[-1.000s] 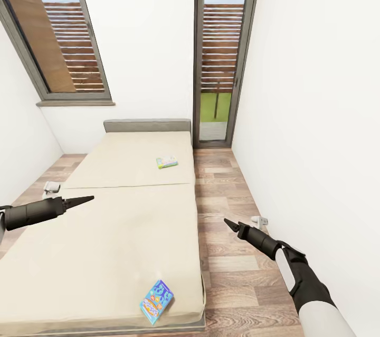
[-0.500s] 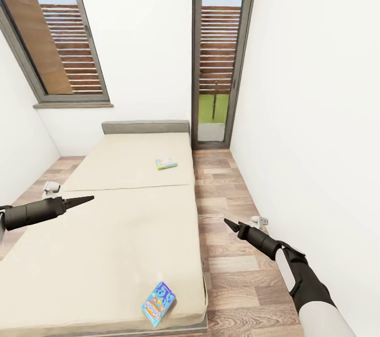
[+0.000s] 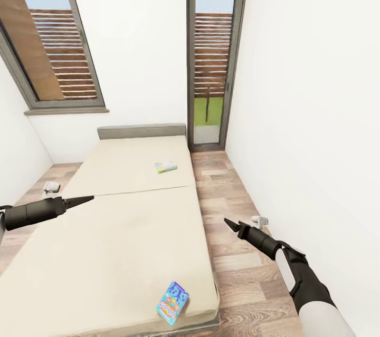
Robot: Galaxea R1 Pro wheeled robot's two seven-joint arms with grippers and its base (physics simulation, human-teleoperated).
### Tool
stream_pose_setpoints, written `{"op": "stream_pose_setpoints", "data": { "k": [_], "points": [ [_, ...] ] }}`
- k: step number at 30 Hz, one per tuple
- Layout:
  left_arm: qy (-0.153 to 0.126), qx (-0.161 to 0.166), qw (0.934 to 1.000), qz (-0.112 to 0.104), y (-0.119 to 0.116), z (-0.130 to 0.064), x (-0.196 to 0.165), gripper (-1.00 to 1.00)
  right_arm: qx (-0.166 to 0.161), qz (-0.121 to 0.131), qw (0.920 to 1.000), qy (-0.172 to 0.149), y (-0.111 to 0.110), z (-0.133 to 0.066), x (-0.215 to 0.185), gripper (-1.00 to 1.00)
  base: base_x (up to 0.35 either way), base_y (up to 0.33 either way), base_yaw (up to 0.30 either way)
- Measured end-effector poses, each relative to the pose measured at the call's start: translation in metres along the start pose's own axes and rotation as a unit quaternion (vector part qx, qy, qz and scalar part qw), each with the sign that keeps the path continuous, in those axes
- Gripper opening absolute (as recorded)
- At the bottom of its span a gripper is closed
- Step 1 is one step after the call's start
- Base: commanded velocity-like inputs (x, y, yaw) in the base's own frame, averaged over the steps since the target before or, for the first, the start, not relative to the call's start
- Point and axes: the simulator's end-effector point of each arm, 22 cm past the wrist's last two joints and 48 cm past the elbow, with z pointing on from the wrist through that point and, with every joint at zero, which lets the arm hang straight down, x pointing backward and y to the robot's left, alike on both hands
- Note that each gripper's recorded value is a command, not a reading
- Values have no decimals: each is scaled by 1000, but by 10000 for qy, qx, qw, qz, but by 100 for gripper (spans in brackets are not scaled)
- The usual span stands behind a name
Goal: Put all the toys in the child's room - the three board games (two on the bed and one on the table), the two jigsaw puzzles on the table, and the tennis ball on the table - inside the toy box on the table in the child's room.
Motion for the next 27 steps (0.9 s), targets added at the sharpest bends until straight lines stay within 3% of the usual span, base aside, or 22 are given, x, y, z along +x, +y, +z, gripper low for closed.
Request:
{"op": "stream_pose_setpoints", "data": {
  "k": [19,27],
  "points": [
    [-76,55,9999,78,-11,-5,-8,100,-70,-135,9997,-176,12,-1,-14,100,-205,240,42],
    [-116,75,9998,120,-17,-8,-12,100,-95,-175,9995,-227,17,-3,-20,100,-46,67,116]
  ]
}}
